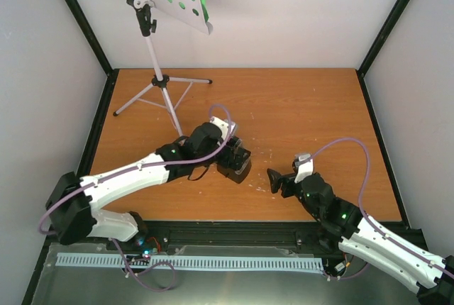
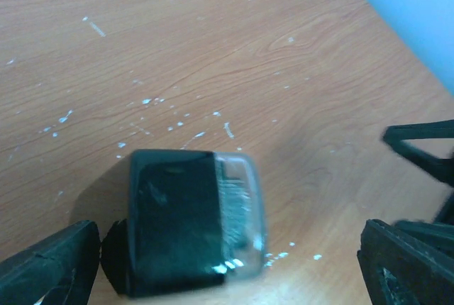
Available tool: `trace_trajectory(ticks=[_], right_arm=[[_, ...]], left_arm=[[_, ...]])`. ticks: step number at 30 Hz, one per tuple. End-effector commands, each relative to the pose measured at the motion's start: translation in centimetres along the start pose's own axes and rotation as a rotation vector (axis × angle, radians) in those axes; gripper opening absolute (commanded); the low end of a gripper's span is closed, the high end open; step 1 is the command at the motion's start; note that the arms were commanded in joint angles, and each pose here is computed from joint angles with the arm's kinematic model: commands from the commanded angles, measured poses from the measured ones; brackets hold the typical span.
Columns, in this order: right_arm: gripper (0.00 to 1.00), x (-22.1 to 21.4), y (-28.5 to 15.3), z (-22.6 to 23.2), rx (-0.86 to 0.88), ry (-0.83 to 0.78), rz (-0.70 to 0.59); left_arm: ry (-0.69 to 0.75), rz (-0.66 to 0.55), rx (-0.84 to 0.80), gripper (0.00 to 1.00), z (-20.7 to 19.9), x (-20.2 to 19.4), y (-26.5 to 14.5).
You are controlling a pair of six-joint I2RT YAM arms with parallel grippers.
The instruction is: Pack up the instrument practice props
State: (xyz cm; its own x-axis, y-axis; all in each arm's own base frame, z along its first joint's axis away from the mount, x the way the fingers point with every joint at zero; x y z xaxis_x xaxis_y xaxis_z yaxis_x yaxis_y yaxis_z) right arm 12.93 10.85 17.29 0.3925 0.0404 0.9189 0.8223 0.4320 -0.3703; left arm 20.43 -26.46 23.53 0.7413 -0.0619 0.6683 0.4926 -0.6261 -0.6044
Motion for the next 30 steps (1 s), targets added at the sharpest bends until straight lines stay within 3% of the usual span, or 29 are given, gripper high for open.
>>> trace_trajectory(ticks=[1,4,9,14,21,30], right_arm=[[1.0,0.2,-0.3,0.2,0.036,0.011,0.03],[1.0,-0.3,0.1,0.4,0.044,0.003,0.069],[1.0,-1.7,1.9,1.5,0.083,-0.029,0.201],[1.0,-2.5,3.1,4.6,0.163,-0.017,0.13],[1.0,-3.4,5.9,7.3,0.194,-0.069,0.132],[1.0,-4.6,8.9,7.8,0.151,-0.078,0.145]], left_arm=[[0.008,-0.086,-0.154,1.0,-2.1,1.5,-4.2],[0.048,-0.14,-0.154,0.99,-1.3,2.9,-6.7],[0.049,-0.187,-0.124,0.99,4.5,6.1,-9.2],[0.262,-0.426,-0.121,0.99,5.4,6.6,-10.6],[0.268,-0.483,0.034,1.0,6.9,6.3,-12.2],[0.271,-0.495,0.021,0.99,6.8,6.0,-12.7]])
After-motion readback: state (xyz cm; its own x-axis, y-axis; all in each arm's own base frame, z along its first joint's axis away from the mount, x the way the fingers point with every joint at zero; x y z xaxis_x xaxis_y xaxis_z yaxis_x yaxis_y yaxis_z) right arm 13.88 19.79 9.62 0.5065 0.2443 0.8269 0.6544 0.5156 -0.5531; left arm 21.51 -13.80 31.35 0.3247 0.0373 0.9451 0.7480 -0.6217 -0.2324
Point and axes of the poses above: each gripper's point midway between its finger pads, its own y axis out along the fingers, its own z axis along the line the jaws close on, x = y × z, the point moved 9 cm from there along -y, back along the fingers, and after that the axes turned 9 degrees about -y, right-handed, at the moved point
